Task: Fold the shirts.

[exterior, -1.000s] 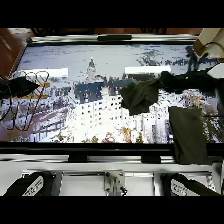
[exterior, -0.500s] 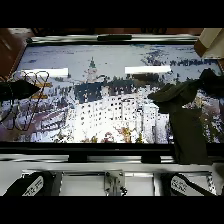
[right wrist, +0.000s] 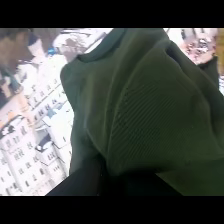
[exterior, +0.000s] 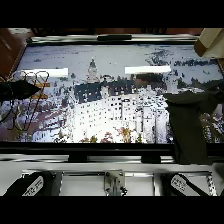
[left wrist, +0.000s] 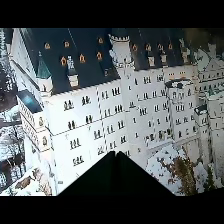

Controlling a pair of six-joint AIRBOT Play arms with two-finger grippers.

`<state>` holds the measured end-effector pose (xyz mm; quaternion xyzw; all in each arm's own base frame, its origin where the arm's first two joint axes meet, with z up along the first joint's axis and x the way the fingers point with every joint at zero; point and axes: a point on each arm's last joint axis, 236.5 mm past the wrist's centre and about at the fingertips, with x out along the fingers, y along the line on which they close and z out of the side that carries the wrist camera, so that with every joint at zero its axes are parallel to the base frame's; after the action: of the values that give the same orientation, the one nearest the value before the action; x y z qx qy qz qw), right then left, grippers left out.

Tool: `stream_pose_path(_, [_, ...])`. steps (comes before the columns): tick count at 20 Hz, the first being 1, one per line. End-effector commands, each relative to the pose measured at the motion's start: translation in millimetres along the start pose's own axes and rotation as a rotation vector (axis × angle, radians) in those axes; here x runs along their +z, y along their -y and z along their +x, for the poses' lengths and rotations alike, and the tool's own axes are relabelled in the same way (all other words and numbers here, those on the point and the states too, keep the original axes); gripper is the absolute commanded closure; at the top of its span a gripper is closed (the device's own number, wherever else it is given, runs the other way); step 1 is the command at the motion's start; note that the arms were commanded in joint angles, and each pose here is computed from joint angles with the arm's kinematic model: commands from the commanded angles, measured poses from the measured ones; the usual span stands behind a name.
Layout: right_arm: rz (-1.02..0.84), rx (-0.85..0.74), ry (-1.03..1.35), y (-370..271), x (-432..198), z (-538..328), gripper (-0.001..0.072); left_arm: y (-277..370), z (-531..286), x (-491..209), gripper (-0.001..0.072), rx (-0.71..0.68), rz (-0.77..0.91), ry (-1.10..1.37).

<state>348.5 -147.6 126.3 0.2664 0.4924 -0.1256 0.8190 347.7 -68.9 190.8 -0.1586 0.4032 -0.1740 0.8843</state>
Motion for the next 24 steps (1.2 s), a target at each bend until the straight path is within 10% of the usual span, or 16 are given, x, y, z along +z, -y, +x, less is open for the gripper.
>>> stream_pose_path(1, [0.029, -0.204, -0.130, 47, -40, -24, 0.0631, 0, 0, 0, 0.0679, 0.001, 0.004, 0.001])
stream_pose_path(19, [0.026, -0.482, -0.601, 134, -218, 3, 0.0631, 0, 0, 0, 0.0678, 0.000, 0.018, 0.000])
stream_pose_path(20, [0.023, -0.484, -0.605, 136, -220, 6, 0.0610, 0, 0, 0, 0.0679, 0.000, 0.018, 0.000])
stream_pose_path(22, [-0.006, -0.509, -0.612, 143, -220, 4, 0.0222, 0, 0, 0, 0.0679, 0.001, 0.018, 0.000])
stream_pose_path(24, [-0.048, -0.574, -0.651, 157, -222, -10, 0.0213, -1, 1, -1, 0.0679, 0.002, 0.016, -0.002])
